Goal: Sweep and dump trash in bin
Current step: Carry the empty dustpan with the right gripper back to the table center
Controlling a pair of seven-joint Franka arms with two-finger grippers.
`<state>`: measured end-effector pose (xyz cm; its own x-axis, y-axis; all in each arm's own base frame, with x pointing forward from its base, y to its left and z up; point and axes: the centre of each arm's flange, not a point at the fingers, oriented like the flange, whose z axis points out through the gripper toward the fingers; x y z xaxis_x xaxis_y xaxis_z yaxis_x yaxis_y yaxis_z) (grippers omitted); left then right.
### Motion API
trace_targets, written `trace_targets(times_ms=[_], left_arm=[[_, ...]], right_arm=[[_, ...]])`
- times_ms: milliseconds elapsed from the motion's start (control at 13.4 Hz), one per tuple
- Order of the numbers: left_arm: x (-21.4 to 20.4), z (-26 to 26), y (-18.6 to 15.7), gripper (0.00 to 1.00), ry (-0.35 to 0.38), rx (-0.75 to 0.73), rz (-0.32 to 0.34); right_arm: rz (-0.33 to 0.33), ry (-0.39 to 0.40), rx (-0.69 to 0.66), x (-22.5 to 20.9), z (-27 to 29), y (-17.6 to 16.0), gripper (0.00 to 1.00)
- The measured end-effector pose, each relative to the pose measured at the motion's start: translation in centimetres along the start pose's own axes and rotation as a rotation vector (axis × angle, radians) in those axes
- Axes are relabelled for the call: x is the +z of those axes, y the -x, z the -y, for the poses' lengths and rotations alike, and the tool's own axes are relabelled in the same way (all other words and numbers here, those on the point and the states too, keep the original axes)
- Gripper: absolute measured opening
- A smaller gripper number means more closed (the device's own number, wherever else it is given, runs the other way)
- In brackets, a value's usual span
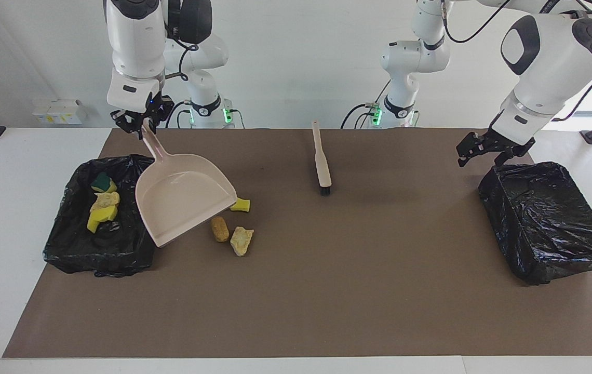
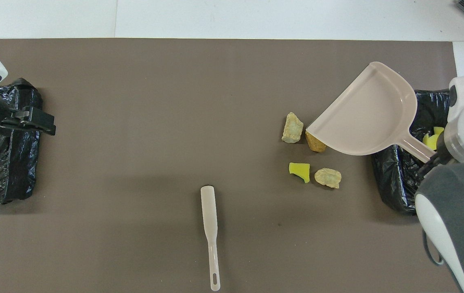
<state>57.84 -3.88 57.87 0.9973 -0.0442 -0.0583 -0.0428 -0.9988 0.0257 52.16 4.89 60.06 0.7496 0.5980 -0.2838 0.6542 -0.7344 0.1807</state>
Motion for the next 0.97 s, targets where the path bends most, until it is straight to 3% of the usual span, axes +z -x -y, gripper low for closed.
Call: trace_targets(times_ms=[149,224,298,447,745,969], left_arm=[[0.0,0.0,0.0,1.0,0.0,0.0,0.0],[0.0,0.0,0.0,1.0,0.0,0.0,0.0],[0.0,0.0,0.0,1.0,0.0,0.0,0.0],[0.0,0.0,0.0,1.0,0.0,0.0,0.0],[0.0,0.0,0.0,1.0,0.0,0.0,0.0],[0.0,0.0,0.0,1.0,0.0,0.0,0.0]], right_arm=[[-0.012,-0.005,0.016,0.1,0.1,-0.3,0.32],[-0.092,-0.032,0.094,0.4,0.5,-2.6,0.32],[-0.116,-0.039,0.1,1.4,0.4,-4.9,0.32],[-0.091,-0.056,0.094,4.0,-1.3,-6.9,0.32],[-0.091,-0.076,0.117,4.7,-3.8,-5.4,0.32],[-0.103,-0.17,0.284,4.6,0.1,-8.1,0.32]])
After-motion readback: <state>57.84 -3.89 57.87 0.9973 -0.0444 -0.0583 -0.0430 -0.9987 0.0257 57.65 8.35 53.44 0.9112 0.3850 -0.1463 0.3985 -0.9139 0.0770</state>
